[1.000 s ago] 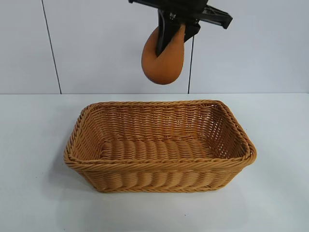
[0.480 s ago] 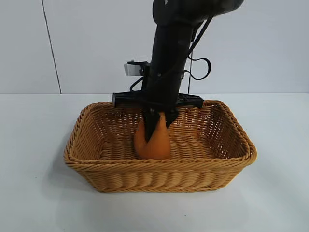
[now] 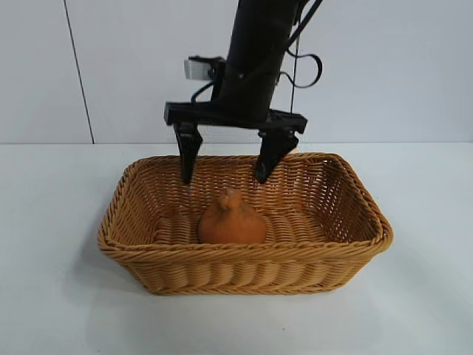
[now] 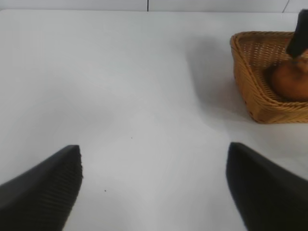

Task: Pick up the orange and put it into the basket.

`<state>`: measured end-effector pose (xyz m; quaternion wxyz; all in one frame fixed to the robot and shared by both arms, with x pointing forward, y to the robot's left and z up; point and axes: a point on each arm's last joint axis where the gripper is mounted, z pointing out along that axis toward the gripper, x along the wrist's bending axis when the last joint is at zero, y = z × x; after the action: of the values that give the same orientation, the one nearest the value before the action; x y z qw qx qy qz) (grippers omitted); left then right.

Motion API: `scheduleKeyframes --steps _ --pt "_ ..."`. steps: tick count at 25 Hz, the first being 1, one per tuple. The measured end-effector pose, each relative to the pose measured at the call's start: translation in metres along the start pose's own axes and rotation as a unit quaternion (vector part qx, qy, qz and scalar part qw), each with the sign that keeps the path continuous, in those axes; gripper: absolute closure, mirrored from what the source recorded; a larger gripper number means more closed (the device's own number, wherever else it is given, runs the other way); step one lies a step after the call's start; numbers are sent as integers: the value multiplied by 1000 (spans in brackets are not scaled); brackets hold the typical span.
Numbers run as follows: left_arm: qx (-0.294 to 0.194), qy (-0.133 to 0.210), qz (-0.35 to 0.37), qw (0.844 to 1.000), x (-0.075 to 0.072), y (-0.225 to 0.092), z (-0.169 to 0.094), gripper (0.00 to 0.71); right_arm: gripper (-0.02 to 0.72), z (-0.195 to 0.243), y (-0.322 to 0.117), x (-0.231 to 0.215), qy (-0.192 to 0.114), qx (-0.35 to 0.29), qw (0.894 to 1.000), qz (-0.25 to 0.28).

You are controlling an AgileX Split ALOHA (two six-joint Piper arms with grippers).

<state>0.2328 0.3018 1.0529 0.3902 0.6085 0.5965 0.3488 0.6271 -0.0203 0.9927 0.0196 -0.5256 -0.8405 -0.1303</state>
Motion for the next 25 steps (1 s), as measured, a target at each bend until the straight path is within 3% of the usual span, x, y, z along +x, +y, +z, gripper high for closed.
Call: scheduleKeyframes --steps 4,8,10,18,25 --pt "0 0 0 1000 0 0 0 128 20 -47 13 4 -15 -73 997 -15" --pt "0 0 0 1000 0 0 0 128 20 -75 15 -10 -84 -113 990 -15" --pt "0 0 0 1000 0 0 0 128 20 -79 17 -26 -103 -117 988 4" --pt "0 0 0 1000 0 0 0 128 20 -85 9 -146 -147 -94 979 109" --pt "0 0 0 1000 0 0 0 128 20 -91 -33 -261 -171 -58 956 233"
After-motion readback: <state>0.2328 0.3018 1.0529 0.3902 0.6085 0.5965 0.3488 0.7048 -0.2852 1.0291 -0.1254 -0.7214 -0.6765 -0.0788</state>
